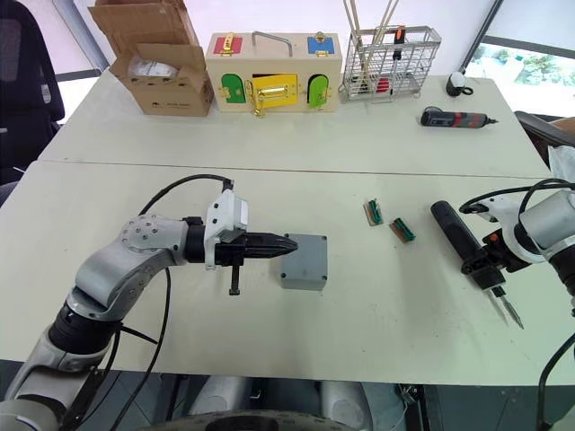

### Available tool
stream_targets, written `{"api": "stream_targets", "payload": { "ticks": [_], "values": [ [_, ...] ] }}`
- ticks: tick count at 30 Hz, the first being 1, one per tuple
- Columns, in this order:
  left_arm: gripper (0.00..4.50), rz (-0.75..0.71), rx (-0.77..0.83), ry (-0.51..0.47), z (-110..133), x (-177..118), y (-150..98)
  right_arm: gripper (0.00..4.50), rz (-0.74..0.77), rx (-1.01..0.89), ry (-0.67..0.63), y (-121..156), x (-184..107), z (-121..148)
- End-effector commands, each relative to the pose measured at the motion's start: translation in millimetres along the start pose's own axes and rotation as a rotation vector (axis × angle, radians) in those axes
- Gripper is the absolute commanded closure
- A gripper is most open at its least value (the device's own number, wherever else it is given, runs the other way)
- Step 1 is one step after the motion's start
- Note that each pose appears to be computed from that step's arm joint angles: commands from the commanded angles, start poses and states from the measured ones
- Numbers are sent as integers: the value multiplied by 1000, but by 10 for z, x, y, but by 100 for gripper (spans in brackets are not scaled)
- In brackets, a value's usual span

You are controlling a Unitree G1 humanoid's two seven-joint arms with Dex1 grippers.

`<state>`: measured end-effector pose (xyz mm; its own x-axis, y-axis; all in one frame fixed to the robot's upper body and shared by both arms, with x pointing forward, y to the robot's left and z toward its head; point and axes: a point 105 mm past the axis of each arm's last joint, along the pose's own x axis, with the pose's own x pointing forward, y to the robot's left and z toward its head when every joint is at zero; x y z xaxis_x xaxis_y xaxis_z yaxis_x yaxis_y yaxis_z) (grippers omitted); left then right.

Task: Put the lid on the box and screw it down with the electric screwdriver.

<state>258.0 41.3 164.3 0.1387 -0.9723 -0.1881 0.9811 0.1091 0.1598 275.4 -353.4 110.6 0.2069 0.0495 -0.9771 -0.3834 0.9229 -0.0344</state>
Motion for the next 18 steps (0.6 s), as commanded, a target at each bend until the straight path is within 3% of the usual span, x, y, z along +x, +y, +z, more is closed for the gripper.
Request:
{"api": "stream_targets", "payload": {
  "ticks": [1,4,7,11,13,18],
  "values": [
    [450,3,41,-21,98,-24,9,256,39,32,67,26,166,-173],
    [450,1,47,-11,91,-46,49,256,59,33,-5,30,102,-62],
    [450,-1,52,1,83,-86,112,256,76,84,-161,-3,-100,198],
    [450,1,46,10,75,-167,250,256,171,235,-500,9,-719,575],
    [450,0,31,4,78,-200,306,256,123,266,-623,-32,-920,684],
    [450,-23,14,1,117,-242,437,256,332,266,-1159,470,-1601,1109]
  ]
}}
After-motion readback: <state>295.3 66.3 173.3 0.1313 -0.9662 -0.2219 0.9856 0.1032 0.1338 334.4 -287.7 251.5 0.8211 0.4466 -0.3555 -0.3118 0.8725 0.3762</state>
